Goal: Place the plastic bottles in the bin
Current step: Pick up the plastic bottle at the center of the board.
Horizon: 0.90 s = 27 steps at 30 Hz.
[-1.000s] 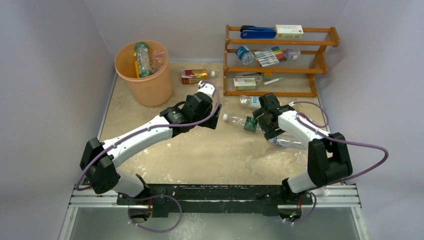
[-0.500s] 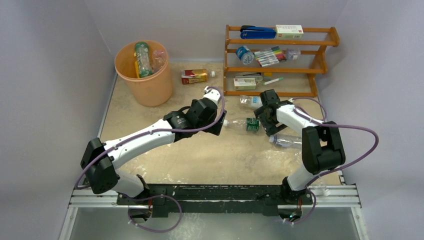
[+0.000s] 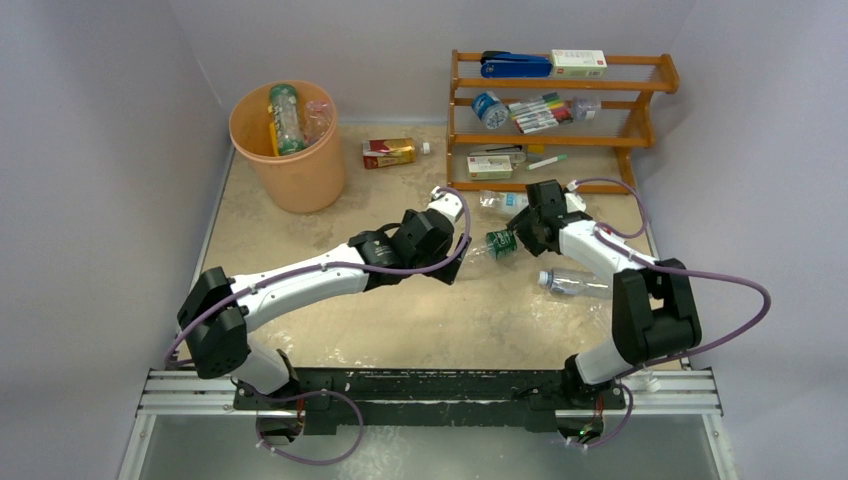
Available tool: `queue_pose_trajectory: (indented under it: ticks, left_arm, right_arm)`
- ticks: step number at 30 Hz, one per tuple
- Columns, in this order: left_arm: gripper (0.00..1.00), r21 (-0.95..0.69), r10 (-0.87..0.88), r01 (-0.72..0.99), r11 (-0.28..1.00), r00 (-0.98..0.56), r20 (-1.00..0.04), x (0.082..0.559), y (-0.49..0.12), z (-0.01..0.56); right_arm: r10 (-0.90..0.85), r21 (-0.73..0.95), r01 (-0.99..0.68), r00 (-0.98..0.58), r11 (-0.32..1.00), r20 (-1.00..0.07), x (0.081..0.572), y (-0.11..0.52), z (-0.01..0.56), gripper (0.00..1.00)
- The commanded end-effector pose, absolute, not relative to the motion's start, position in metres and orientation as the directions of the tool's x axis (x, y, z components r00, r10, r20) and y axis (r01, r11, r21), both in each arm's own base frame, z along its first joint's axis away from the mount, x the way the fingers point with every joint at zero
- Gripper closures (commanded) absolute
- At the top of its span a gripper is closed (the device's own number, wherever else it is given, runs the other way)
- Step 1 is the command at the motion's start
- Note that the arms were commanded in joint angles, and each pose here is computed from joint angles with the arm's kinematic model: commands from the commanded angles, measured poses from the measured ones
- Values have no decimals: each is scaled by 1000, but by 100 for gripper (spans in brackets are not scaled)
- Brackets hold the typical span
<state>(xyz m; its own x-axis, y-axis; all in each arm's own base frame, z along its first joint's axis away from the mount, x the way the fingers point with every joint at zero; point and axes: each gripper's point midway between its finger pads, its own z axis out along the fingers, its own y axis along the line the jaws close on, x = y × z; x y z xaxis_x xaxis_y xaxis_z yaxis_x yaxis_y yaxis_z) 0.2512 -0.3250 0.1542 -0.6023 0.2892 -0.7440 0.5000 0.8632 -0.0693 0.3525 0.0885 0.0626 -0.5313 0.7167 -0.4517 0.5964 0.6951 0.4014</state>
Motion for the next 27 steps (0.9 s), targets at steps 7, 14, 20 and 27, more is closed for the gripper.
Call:
queue_pose_trajectory:
  ticks: [7, 14, 20, 27]
  left_arm:
    - [9, -84, 298, 565, 821, -549, -781, 253, -357, 145]
    - [9, -87, 295, 575, 814, -537, -790, 255, -366, 139]
    - [9, -94, 288, 582, 807, -529, -799, 259, -375, 139]
    - [12, -80, 286, 565, 821, -530, -798, 265, -376, 134]
  right_arm:
    - [570, 556, 261, -647, 789, -506, 353, 130, 101, 53]
    - [514, 625, 114, -691, 772, -509, 340, 156, 130, 53]
    - [465, 662, 14, -723, 749, -511, 330, 183, 150, 53]
    - [447, 691, -34, -740, 722, -503, 321, 205, 162, 53]
